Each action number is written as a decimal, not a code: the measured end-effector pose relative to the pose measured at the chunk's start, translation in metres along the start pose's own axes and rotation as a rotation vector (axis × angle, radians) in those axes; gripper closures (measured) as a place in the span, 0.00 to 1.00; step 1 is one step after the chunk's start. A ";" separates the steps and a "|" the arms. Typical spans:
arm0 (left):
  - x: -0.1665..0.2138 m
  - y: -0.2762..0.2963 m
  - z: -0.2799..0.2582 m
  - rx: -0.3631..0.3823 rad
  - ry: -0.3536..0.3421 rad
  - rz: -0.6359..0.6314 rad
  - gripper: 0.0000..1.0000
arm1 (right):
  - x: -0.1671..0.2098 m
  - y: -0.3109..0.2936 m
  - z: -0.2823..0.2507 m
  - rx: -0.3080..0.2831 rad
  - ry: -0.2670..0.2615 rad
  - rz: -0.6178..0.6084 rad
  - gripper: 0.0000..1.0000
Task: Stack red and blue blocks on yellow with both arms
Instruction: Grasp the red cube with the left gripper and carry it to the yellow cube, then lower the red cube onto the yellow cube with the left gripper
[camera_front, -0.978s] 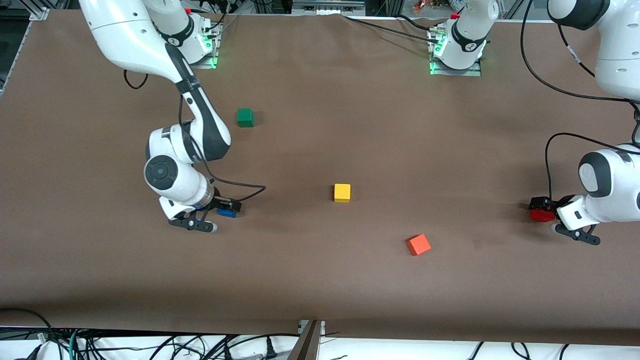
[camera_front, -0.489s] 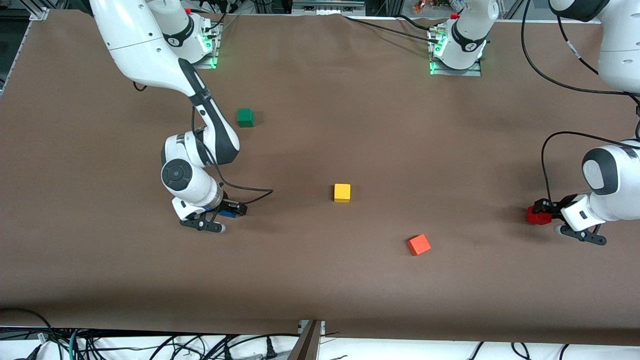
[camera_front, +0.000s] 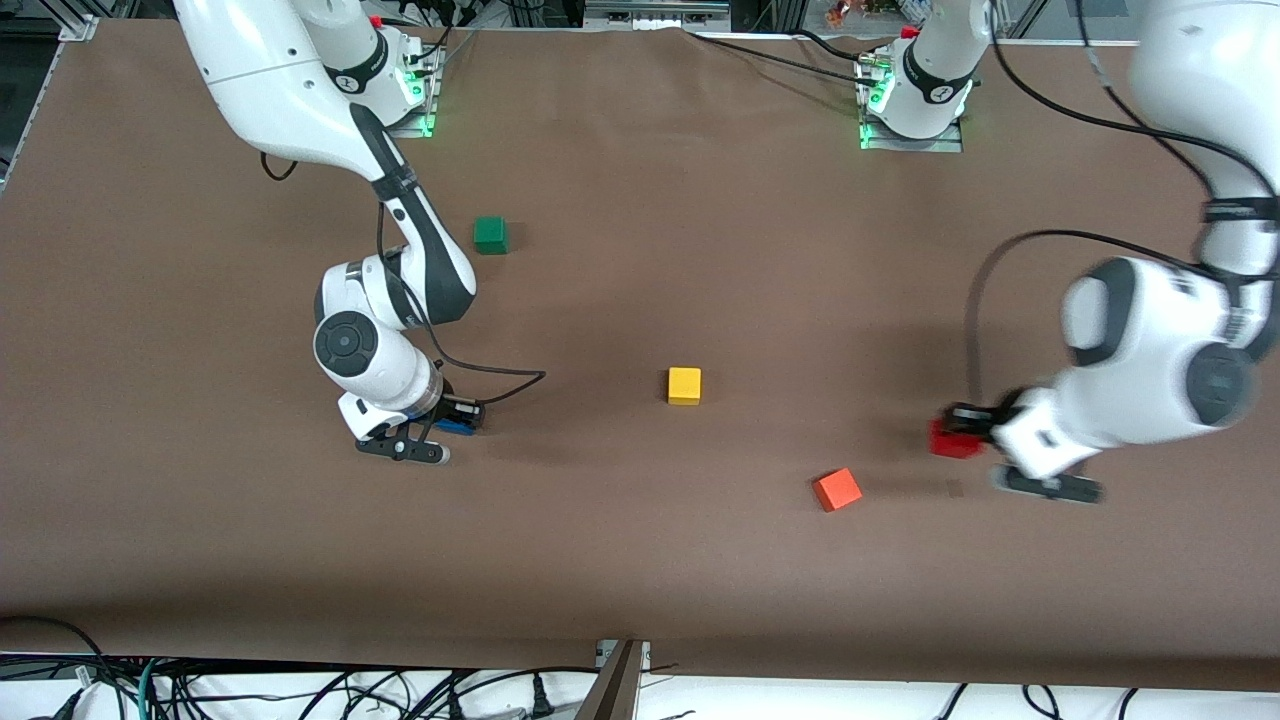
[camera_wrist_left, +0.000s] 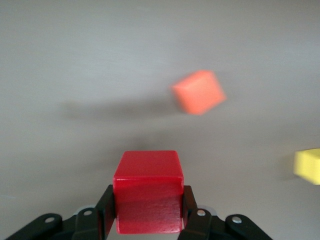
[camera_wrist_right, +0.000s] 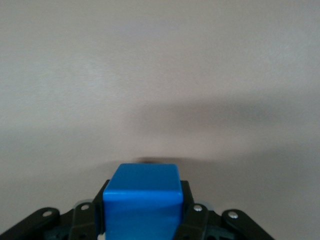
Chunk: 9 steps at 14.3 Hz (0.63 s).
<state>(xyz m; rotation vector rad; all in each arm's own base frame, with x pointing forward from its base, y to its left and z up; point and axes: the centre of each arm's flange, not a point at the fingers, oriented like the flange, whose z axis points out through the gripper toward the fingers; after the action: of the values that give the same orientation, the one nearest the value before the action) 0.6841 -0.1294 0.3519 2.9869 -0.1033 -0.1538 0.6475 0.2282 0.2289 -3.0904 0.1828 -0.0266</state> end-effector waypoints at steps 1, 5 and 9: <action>-0.008 0.050 0.007 0.007 -0.009 -0.031 0.44 | 0.001 -0.002 -0.014 -0.002 -0.013 -0.026 0.44; -0.058 0.212 0.048 0.040 -0.054 0.006 0.44 | 0.012 -0.013 -0.072 -0.015 -0.063 -0.100 0.44; -0.078 0.280 0.099 0.041 -0.073 0.031 0.44 | 0.018 -0.004 -0.068 -0.025 -0.074 -0.165 0.44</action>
<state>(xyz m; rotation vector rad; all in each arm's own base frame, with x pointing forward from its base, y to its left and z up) 0.5788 -0.4141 0.3042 3.0189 -0.1622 -0.2597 0.6644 0.2270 0.2970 -3.1157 -0.0761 0.0853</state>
